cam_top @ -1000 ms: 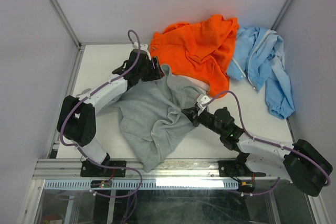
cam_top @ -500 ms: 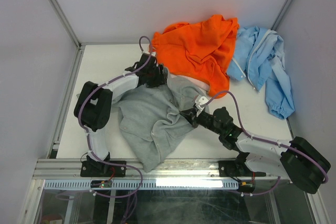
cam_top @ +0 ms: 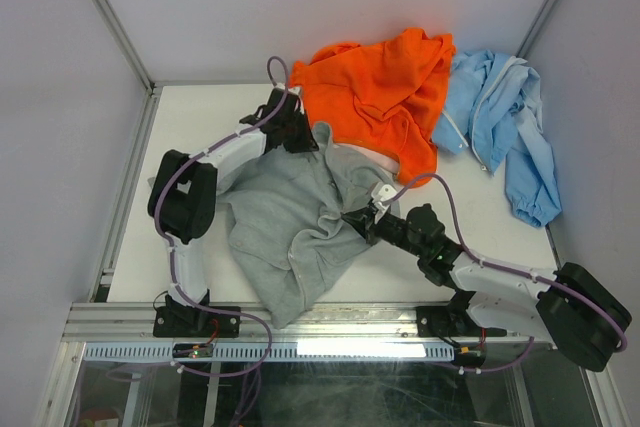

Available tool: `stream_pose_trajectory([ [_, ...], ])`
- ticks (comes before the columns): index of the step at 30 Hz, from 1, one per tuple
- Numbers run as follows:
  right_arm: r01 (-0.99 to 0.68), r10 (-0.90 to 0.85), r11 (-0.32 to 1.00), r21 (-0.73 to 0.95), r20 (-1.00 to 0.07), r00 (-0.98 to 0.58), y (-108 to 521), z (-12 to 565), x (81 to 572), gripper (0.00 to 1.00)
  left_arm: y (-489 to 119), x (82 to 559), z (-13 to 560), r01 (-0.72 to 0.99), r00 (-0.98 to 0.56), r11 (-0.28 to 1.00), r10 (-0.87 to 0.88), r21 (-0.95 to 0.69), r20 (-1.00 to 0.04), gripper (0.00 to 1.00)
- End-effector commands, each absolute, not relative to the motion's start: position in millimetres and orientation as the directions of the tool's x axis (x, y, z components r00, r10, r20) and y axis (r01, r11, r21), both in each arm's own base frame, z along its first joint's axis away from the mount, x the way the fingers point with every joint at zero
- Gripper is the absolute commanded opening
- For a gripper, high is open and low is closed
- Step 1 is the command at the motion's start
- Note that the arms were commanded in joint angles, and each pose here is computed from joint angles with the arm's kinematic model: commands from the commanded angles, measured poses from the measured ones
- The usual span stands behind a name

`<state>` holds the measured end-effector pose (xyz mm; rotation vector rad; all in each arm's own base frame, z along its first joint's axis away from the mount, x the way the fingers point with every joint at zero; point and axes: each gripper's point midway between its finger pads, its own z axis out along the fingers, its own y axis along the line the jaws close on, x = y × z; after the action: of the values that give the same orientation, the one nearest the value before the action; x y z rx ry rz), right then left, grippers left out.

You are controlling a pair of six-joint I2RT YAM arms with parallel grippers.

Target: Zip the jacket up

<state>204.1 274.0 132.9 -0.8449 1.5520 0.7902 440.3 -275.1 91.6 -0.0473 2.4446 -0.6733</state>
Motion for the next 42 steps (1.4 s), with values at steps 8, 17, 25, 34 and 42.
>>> stream_pose_trajectory([
  [8, -0.857, -0.001, 0.513, -0.052, -0.998, 0.060, 271.9, 194.1, 203.2, 0.00, -221.6, 497.7, 330.0, 0.335, -0.542, 0.664, -0.445, -0.669, -0.713, 0.00],
  [17, -0.860, 0.036, 0.504, -0.084, -0.992, 0.118, 283.2, 207.2, 211.3, 0.00, -179.0, 486.9, 332.9, 0.357, -0.551, 0.467, -0.594, -0.809, -0.586, 0.00],
  [25, -0.866, 0.060, 0.497, -0.062, -0.993, 0.105, 302.5, 215.3, 226.2, 0.00, -170.9, 455.1, 261.6, 0.234, -0.596, 0.530, -0.584, -0.815, -0.552, 0.40],
  [34, -0.800, 0.002, 0.598, 0.052, -0.998, -0.064, 287.6, 218.5, 280.7, 0.28, -171.6, 384.3, 247.7, 0.188, -0.543, 0.681, -0.529, -0.708, -0.652, 0.64],
  [42, -0.770, -0.144, 0.635, 0.067, -0.968, -0.203, 292.4, 213.5, 324.4, 0.50, -242.3, 343.1, 200.5, 0.262, -0.688, 0.646, -0.396, -0.718, -0.608, 0.71],
])
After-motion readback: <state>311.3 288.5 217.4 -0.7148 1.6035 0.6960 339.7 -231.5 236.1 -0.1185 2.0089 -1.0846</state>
